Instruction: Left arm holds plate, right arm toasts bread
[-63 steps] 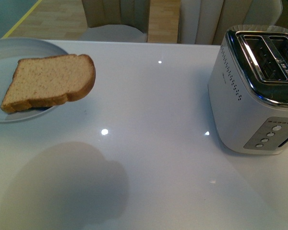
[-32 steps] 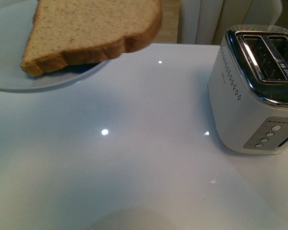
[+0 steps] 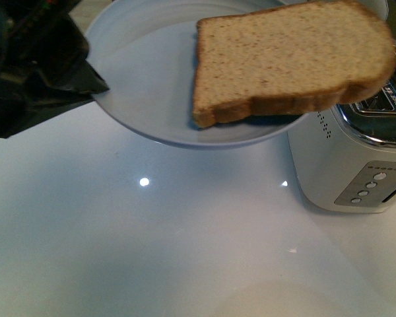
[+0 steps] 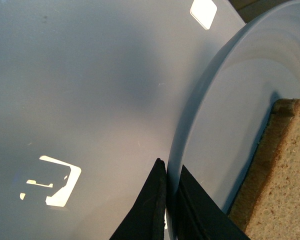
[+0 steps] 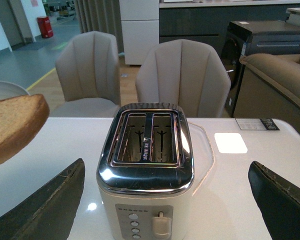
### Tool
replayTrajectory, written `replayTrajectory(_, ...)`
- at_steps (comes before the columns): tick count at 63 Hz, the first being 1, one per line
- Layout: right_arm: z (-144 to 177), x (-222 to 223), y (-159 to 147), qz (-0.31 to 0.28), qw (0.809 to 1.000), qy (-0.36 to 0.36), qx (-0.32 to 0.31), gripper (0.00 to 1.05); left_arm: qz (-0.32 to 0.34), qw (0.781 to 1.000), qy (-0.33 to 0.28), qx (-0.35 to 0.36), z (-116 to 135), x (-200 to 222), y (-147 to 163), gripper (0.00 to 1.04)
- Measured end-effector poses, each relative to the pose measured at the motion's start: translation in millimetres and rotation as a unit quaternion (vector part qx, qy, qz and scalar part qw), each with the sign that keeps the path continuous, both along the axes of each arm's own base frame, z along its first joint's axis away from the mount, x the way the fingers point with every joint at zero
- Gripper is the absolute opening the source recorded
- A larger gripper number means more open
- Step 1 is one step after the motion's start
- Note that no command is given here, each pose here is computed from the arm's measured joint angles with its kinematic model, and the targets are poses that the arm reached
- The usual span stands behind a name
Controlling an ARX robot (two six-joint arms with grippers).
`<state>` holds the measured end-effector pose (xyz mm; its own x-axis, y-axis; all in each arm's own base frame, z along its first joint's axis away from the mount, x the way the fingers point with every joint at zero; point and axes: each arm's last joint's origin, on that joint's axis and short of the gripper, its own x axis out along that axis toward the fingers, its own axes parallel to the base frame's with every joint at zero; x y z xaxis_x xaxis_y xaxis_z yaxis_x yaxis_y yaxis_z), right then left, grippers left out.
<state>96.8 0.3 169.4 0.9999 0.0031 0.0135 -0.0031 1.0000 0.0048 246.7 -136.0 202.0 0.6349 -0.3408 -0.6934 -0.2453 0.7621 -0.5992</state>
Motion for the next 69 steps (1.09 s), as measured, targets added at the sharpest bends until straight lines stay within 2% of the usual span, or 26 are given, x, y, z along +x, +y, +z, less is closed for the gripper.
replayTrajectory(18,0.1,0.0,0.0,0.000,1.000,0.000,0.000,0.96,-0.015,1.000,0.006,0.002,-2.5,0.0,-20.3,0.03)
replayTrajectory(23,-1.0,0.6,-0.1,-0.061,0.992,0.108,0.039,0.96,-0.014,1.000,0.005,0.002,-2.1,0.4,-20.8,0.03)
replayTrajectory(26,-3.0,1.5,-0.8,-0.102,0.973,0.196,0.060,0.96,-0.014,1.000,0.004,0.003,-2.0,0.5,-20.8,0.03)
replayTrajectory(32,-10.1,2.0,-0.7,-0.119,0.956,0.254,0.086,0.96,-0.015,1.000,0.004,0.002,-1.5,0.4,-21.5,0.03)
replayTrajectory(47,8.3,24.6,-1.7,-0.104,0.960,0.207,0.156,0.96,-0.016,1.000,0.006,0.002,-2.2,0.8,-21.2,0.03)
replayTrajectory(54,20.4,44.7,2.9,-0.069,0.959,0.189,0.198,0.96,-0.015,1.000,0.006,0.002,-2.2,1.1,-20.7,0.03)
replayTrajectory(62,35.0,71.9,12.7,-0.012,0.949,0.171,0.265,0.96,-0.015,1.000,0.006,0.001,-2.2,1.4,-20.2,0.03)
replayTrajectory(69,41.2,95.6,27.3,0.037,0.929,0.167,0.328,0.96,-0.014,1.000,0.007,0.001,-2.4,1.7,-19.8,0.03)
